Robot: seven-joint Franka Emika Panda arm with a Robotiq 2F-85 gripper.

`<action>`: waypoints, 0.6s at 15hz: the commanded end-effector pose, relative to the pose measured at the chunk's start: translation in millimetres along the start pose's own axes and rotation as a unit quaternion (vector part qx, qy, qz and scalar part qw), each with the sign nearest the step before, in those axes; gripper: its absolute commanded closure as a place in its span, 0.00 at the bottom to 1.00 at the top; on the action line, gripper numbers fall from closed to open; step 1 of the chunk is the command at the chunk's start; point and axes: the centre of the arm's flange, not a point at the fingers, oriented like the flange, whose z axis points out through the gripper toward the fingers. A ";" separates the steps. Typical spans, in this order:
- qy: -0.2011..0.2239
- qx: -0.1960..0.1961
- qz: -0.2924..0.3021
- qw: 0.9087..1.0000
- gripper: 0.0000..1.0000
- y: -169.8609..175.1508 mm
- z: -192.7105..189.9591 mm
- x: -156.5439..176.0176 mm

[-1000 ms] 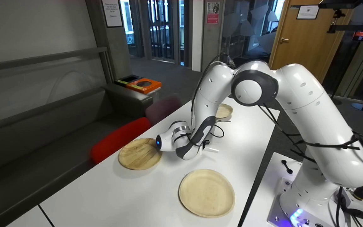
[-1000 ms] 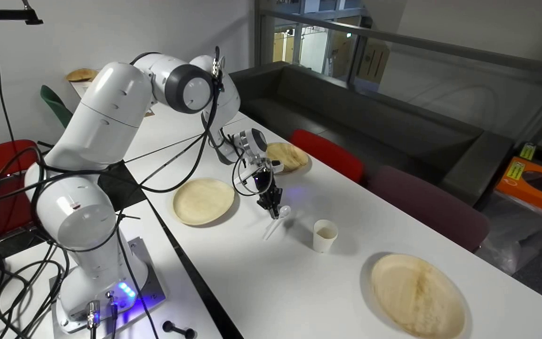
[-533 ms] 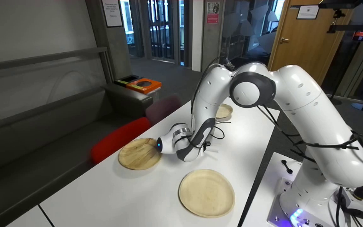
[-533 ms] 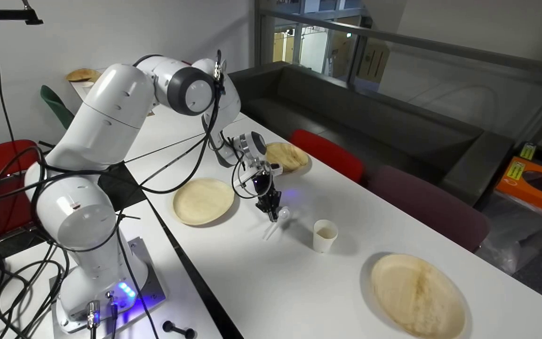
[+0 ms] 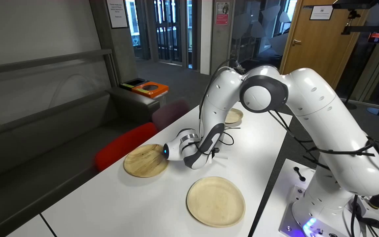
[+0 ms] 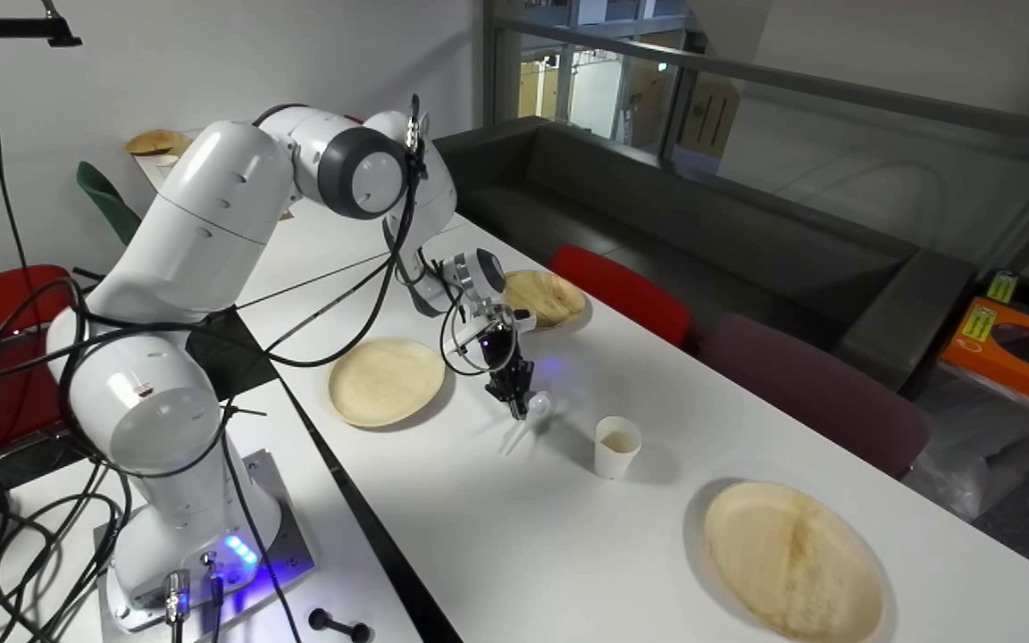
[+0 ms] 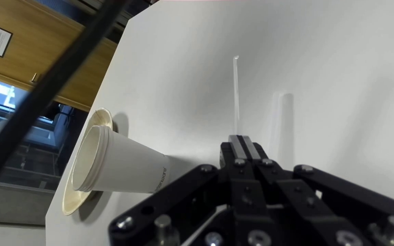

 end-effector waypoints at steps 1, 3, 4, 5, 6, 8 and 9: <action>-0.009 -0.010 -0.006 1.000 0.74 7.1 -8.3 2.4; -0.008 -0.009 -0.004 1.000 0.67 6.9 -10.2 2.8; -0.008 -0.007 -0.003 1.000 0.58 7.1 -10.3 3.0; -0.008 -0.007 -0.003 1.000 0.50 7.4 -10.3 3.0; -0.007 -0.007 -0.003 1.000 0.42 7.6 -10.0 2.9; -0.008 -0.007 -0.003 1.000 0.28 7.7 -9.4 2.8; -0.008 -0.007 -0.003 1.000 0.19 7.7 -9.3 2.7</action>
